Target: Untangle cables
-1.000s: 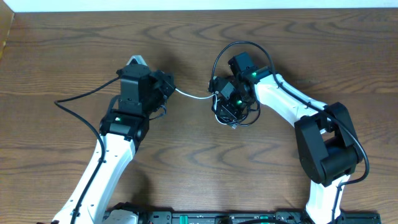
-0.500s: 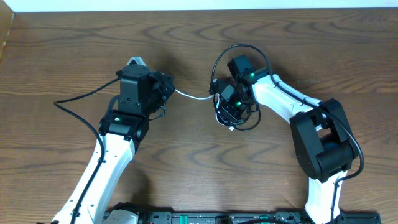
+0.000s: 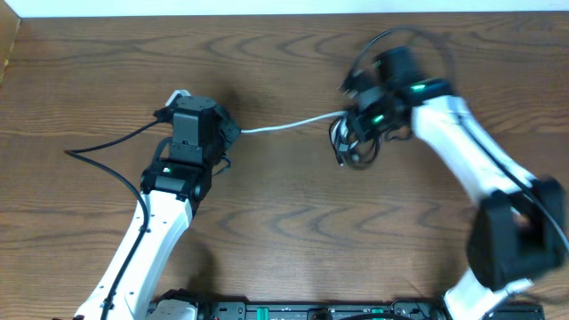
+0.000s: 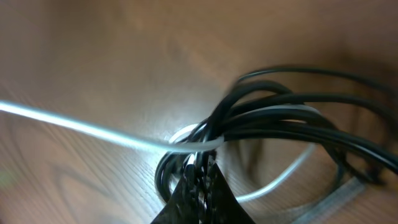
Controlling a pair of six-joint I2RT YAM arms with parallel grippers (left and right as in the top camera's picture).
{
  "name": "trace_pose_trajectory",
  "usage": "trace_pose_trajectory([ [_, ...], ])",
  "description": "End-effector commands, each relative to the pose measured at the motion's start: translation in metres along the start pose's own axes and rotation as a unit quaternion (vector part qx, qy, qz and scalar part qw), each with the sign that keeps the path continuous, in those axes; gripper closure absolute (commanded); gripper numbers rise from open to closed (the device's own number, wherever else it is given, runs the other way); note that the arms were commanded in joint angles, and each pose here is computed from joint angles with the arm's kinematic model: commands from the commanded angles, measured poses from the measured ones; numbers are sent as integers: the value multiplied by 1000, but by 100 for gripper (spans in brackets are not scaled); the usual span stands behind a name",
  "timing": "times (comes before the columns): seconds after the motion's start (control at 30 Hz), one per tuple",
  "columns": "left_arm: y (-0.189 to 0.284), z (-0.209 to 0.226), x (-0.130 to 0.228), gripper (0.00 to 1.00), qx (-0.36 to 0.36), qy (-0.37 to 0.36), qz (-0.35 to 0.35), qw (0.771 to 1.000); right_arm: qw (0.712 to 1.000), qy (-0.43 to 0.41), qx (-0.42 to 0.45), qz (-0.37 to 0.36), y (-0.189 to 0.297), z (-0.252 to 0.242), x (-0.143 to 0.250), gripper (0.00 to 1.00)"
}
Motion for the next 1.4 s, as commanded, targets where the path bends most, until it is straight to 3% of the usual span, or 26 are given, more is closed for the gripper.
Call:
trace_pose_trajectory([
  [0.0,6,8,-21,92,-20,-11,-51,998,988,-133,44,-66,55,-25,-14,99],
  [0.23,7,32,-37,92,-62,10,-59,996,954,-252,124,-102,98,-75,0,99],
  [0.47,9,47,-49,92,-89,-24,-64,994,905,-328,258,-75,120,-121,35,99],
  [0.57,8,46,-47,92,-84,-40,-55,994,917,-309,244,-70,119,-119,35,99],
  [0.77,6,29,-23,92,-17,-89,34,995,963,-224,124,-80,100,-78,11,99],
  [0.9,7,19,-12,28,23,-127,73,989,975,-193,87,-64,89,-53,7,99],
  [0.97,7,18,-9,10,31,-126,82,988,980,-174,79,-49,82,-39,7,99],
  [1.07,8,14,-6,5,45,-131,95,986,986,-152,67,-32,75,-22,7,99],
  [1.37,13,-6,3,4,127,-233,118,957,999,-38,13,-5,62,16,8,99],
])
Point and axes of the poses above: each gripper's point midway between its finger pads, its own y axis back along the fingers, its own z axis along the line the jaws close on, x = y × z, the point moved 4 cm from there along y, back along the fingers, and after that the axes turned 6 degrees about y, right-handed, at the moved point
